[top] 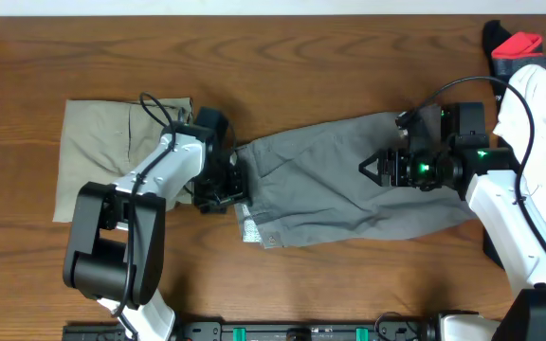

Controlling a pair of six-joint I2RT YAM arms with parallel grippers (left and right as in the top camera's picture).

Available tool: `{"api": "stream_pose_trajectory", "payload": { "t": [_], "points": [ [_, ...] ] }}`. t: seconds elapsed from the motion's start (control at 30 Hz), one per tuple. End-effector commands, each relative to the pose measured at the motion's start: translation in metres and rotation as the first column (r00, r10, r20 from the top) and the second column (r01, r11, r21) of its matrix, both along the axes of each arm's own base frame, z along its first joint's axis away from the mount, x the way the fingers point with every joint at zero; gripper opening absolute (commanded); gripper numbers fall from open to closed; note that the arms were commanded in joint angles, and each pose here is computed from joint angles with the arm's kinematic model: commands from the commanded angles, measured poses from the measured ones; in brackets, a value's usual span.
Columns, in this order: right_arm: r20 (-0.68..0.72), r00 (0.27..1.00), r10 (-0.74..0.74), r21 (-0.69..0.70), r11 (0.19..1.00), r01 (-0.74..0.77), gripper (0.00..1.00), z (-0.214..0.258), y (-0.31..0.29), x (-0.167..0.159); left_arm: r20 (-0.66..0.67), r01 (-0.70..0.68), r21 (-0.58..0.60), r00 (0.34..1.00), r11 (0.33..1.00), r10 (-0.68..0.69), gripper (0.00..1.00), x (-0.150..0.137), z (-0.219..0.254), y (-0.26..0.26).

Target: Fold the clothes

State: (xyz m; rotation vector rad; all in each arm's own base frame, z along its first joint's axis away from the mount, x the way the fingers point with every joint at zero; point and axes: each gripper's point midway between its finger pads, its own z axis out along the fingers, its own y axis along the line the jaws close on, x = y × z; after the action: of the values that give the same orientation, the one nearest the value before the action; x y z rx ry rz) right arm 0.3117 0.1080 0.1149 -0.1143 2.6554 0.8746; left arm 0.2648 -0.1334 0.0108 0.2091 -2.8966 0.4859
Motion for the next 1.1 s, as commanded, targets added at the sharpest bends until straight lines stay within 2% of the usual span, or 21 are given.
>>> {"api": "stream_pose_trajectory", "payload": {
  "t": [0.0, 0.2, 0.4, 0.43, 0.57, 0.8, 0.93, 1.07],
  "points": [
    [0.007, 1.000, 0.000, 0.013, 1.000, 0.000, 0.64, 0.004, 0.000, 0.000, -0.015, -0.004, -0.069, 1.000, 0.998, 0.003, 0.71, -0.007, -0.007, -0.010],
    [0.007, 1.000, 0.000, 0.013, 1.000, 0.000, 0.64, 0.004, 0.000, 0.000, 0.006, -0.014, -0.255, 1.000, 0.967, 0.016, 0.77, -0.016, -0.018, -0.035],
    [0.007, 1.000, 0.000, 0.013, 1.000, 0.000, 0.62, 0.004, 0.000, 0.000, -0.015, -0.057, -0.251, 0.998, 0.966, 0.055, 0.78, -0.030, -0.035, -0.032],
    [0.007, 1.000, 0.000, 0.013, 1.000, 0.000, 0.62, 0.004, 0.000, 0.000, -0.017, -0.057, -0.250, 0.998, 0.967, 0.054, 0.73, -0.032, -0.036, -0.031],
    [0.007, 1.000, 0.000, 0.014, 1.000, 0.000, 0.61, 0.004, 0.000, 0.000, -0.008, -0.054, -0.253, 0.999, 0.966, 0.054, 0.40, -0.030, -0.036, -0.031],
    [0.007, 1.000, -0.005, 0.014, 1.000, 0.005, 0.56, 0.004, -0.001, 0.001, 0.039, -0.021, -0.258, 0.999, 0.966, 0.032, 0.06, -0.023, -0.032, -0.031],
    [0.007, 1.000, -0.028, 0.014, 1.000, 0.028, 0.55, 0.004, -0.008, 0.003, 0.057, 0.018, -0.222, 0.998, 0.975, -0.006, 0.06, -0.016, -0.006, -0.019],
    [-0.004, 0.997, -0.078, 0.019, 0.997, 0.078, 0.53, 0.004, -0.020, 0.007, 0.115, 0.040, -0.029, 0.993, 0.999, -0.037, 0.06, -0.001, 0.040, 0.024]
  ]
}}
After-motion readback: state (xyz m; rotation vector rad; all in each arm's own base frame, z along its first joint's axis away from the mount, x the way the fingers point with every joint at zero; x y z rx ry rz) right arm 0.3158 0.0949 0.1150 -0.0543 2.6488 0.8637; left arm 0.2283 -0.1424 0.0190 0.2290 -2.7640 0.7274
